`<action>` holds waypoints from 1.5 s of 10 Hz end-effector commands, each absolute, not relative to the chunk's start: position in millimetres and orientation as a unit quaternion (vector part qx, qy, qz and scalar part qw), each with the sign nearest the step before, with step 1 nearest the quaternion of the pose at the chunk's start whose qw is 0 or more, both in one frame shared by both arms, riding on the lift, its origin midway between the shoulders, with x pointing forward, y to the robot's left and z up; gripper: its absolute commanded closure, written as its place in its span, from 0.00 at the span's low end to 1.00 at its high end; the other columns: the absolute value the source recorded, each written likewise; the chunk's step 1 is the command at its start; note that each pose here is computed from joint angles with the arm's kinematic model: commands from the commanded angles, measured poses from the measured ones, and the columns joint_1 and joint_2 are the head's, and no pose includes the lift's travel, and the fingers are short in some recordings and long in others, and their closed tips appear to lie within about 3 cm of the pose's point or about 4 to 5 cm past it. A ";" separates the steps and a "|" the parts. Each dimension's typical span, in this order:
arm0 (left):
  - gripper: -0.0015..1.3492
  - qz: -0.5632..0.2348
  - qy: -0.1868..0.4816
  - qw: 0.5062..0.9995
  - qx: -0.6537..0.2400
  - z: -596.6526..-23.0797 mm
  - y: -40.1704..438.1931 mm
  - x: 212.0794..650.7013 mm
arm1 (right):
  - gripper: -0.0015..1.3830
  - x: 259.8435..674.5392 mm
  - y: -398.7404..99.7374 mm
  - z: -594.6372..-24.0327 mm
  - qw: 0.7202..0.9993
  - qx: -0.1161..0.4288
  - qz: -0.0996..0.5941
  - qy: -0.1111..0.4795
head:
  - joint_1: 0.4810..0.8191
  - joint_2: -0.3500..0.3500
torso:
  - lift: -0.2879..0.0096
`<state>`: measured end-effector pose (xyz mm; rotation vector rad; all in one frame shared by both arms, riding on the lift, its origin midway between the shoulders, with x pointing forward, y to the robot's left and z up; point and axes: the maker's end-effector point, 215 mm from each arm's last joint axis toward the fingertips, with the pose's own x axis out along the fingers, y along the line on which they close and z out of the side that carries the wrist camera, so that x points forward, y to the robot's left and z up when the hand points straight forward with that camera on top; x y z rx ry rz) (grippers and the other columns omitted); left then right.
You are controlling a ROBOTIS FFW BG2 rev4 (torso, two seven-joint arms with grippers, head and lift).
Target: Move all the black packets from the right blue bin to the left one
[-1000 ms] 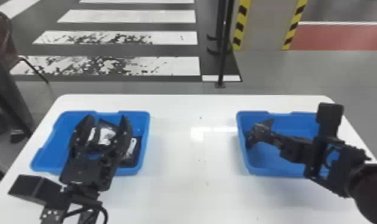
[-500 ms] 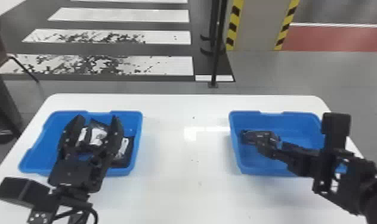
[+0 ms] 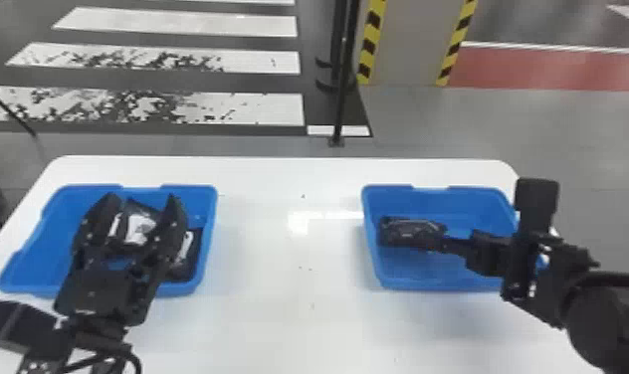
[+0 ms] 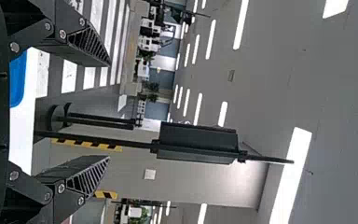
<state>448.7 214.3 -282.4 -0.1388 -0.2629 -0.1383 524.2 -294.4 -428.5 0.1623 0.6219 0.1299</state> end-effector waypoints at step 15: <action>0.27 -0.069 -0.117 0.988 -0.075 -291.8 216.4 448.5 | 0.83 533.0 -282.3 -423.8 0.954 0.130 0.072 0.260 | 0.63 0.44 | 0.50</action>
